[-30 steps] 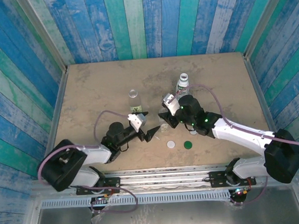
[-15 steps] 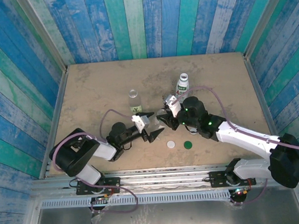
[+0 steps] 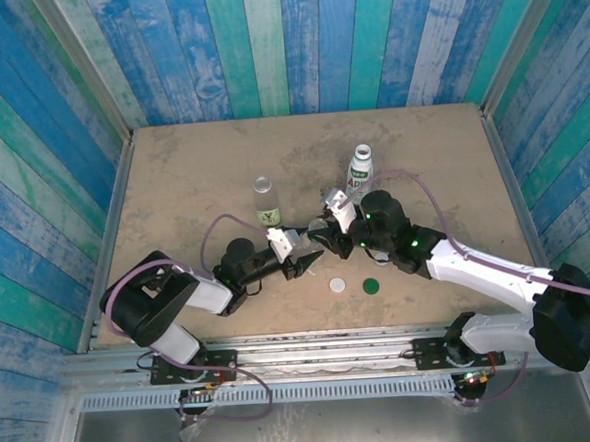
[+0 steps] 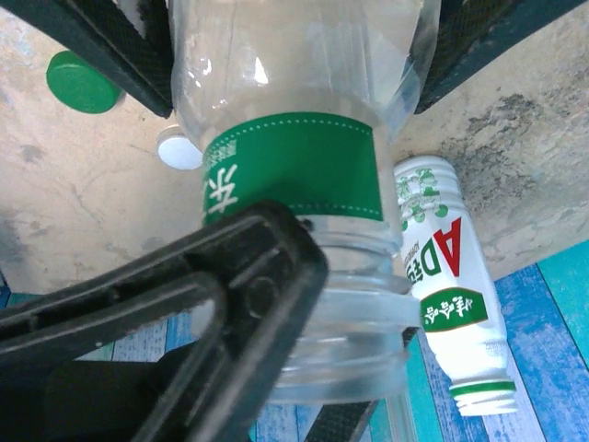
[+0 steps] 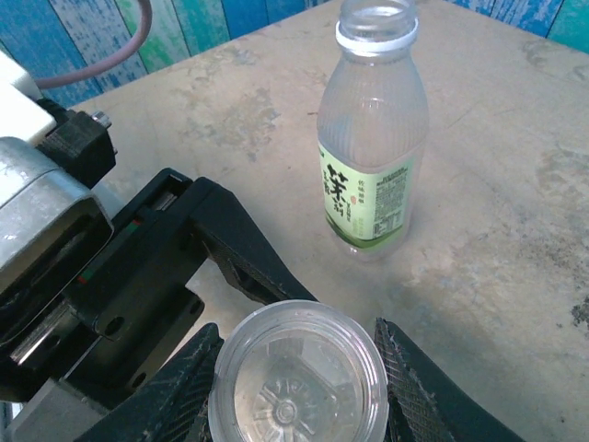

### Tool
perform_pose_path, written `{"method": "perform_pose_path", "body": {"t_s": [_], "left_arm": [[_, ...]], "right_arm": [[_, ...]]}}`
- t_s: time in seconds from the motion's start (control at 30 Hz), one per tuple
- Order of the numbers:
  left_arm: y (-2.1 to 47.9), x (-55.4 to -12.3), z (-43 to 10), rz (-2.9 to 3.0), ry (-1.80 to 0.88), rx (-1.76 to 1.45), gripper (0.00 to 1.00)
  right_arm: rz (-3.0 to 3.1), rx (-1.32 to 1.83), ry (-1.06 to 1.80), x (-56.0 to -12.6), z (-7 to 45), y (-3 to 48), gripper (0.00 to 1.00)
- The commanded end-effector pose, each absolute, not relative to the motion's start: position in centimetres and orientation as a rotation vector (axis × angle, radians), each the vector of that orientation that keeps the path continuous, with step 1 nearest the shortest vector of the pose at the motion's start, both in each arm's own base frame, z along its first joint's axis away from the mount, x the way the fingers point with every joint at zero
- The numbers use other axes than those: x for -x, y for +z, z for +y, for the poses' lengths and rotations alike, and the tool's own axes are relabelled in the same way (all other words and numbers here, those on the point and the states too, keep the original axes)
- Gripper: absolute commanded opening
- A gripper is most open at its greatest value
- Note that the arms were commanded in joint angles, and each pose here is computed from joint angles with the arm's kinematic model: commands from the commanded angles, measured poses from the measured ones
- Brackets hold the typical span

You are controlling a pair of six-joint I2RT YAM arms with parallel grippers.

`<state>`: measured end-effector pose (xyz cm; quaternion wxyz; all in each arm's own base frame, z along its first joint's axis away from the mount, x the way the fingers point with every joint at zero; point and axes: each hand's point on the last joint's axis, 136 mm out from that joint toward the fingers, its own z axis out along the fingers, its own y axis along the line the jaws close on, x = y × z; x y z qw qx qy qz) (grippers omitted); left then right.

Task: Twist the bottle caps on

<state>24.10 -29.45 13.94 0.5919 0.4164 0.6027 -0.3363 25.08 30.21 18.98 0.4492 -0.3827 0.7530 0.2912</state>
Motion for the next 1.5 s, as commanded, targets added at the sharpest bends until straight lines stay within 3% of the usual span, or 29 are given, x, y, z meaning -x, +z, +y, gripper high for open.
{"method": "perform_pose_path", "body": {"t_s": [0.0, 0.07, 0.23, 0.37, 0.43, 0.7, 0.73, 0.97, 1.13, 1.37, 1.47], "left_arm": [[13.3, -24.5, -29.8, 1.42, -0.77, -0.988, 0.54], [13.8, -24.3, -29.9, 1.404, -0.784, -0.98, 0.45], [13.5, -24.5, -29.7, 1.415, -0.772, -0.964, 0.47], [13.2, -24.7, -29.8, 1.408, -0.769, -0.961, 0.5], [13.0, -24.9, -29.9, 1.404, -0.768, -0.96, 0.5], [12.4, -25.2, -29.8, 1.4, -0.754, -0.939, 0.52], [12.2, -25.3, -29.8, 1.402, -0.752, -0.937, 0.52], [11.2, -25.2, -30.0, 1.411, -0.772, -0.942, 0.52], [10.1, -25.2, -30.5, 1.419, -0.782, -0.977, 0.58], [9.8, -24.9, -30.4, 1.421, -0.813, -0.962, 0.76], [9.9, -24.7, -30.6, 1.415, -0.834, -0.955, 0.71]], "right_arm": [[1.831, 0.967, 0.729, -24.9, 30.4, 20.4, 0.3], [1.833, 0.97, 0.731, -24.9, 30.5, 20.4, 0.3], [1.828, 0.95, 0.717, -25.1, 30.2, 20.8, 0.35], [1.828, 0.916, 0.701, -25.1, 29.6, 21.4, 0.61], [1.834, 0.876, 0.676, -25.4, 29.0, 21.7, 0.68], [1.941, 0.816, 0.662, -25.8, 28.5, 20.0, 0.75], [1.955, 0.815, 0.671, -25.9, 28.7, 19.5, 0.74], [1.99, 0.834, 0.697, -26.6, 30.1, 17.4, 0.46], [1.996, 0.872, 0.675, -26.7, 30.3, 16.4, 0.35], [2.026, 0.95, 0.565, -26.7, 29.5, 15.7, 0.3], [2.033, 0.948, 0.554, -26.6, 29.3, 15.6, 0.29]]}}
